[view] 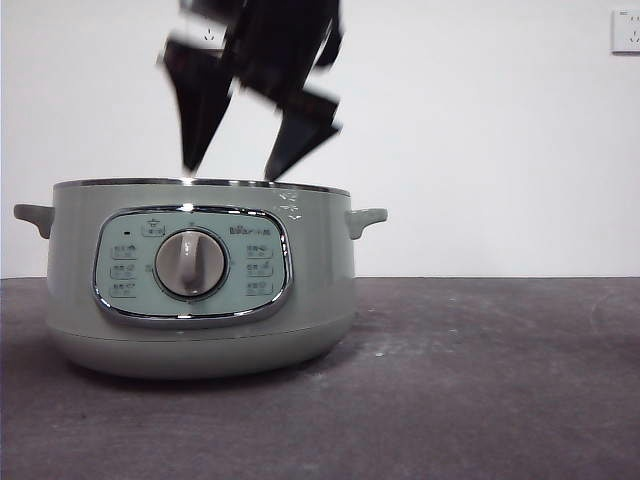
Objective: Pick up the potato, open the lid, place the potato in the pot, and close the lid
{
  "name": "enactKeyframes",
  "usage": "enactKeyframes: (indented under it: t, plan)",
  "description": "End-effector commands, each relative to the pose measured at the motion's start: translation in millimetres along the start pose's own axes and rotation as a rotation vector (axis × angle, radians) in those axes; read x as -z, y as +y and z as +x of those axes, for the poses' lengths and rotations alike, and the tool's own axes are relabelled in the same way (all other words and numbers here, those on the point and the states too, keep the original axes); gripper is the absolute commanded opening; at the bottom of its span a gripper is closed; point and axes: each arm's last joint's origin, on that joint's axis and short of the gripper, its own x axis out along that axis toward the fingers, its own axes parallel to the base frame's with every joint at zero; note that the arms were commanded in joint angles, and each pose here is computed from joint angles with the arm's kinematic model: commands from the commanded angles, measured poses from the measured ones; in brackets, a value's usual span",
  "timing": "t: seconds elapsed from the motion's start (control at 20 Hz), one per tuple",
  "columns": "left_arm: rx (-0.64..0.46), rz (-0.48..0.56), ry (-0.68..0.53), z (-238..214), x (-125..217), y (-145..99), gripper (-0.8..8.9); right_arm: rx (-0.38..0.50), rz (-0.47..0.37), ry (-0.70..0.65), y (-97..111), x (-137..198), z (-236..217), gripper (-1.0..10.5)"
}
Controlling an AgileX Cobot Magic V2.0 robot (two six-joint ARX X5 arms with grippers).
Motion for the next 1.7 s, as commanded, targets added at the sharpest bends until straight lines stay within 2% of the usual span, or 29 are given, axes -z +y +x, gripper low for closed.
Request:
enactKeyframes:
  t: [0.05,0.2,0.3,0.6,0.75,0.95,1.1,1.35,1.7]
  plan:
    - [-0.01,-0.003,-0.045,2.9,-9.6,-0.3,-0.08,0.01,0.013,-0.017,-0.9,4.7,-46.2,4.7]
    - [0.0,0.024,0.041,36.4,-12.1,-11.1,-0.08,0.025,0.023,-0.087,1.6,18.6,-122.5,4.7]
    - [0.01,0.046,0.114,66.7,-11.8,-20.9,-0.08,0.034,0.064,-0.164,4.5,29.7,-166.9,4.7]
    - [0.232,0.048,0.218,146.4,-5.8,-52.9,-0.08,0.053,0.078,-0.363,15.7,67.0,-259.6,4.7]
    - [0.296,0.018,0.241,177.6,-0.1,-66.5,-0.08,0.075,0.085,-0.425,19.9,86.2,-289.9,4.7]
    - [0.302,-0.003,0.266,204.3,7.9,-78.8,-0.08,0.23,0.132,-0.445,20.2,108.7,-315.4,4.7]
    - [0.312,-0.013,0.295,216.1,14.4,-87.9,-0.08,0.284,0.163,-0.439,20.6,119.3,-324.2,4.7]
    - [0.317,-0.005,0.328,234.4,24.8,-99.9,-0.08,0.31,0.172,-0.438,21.7,128.9,-332.1,4.7]
    - [0.314,-0.014,0.353,241.3,30.2,-103.2,-0.08,0.31,0.171,-0.432,22.3,132.0,-333.9,4.7]
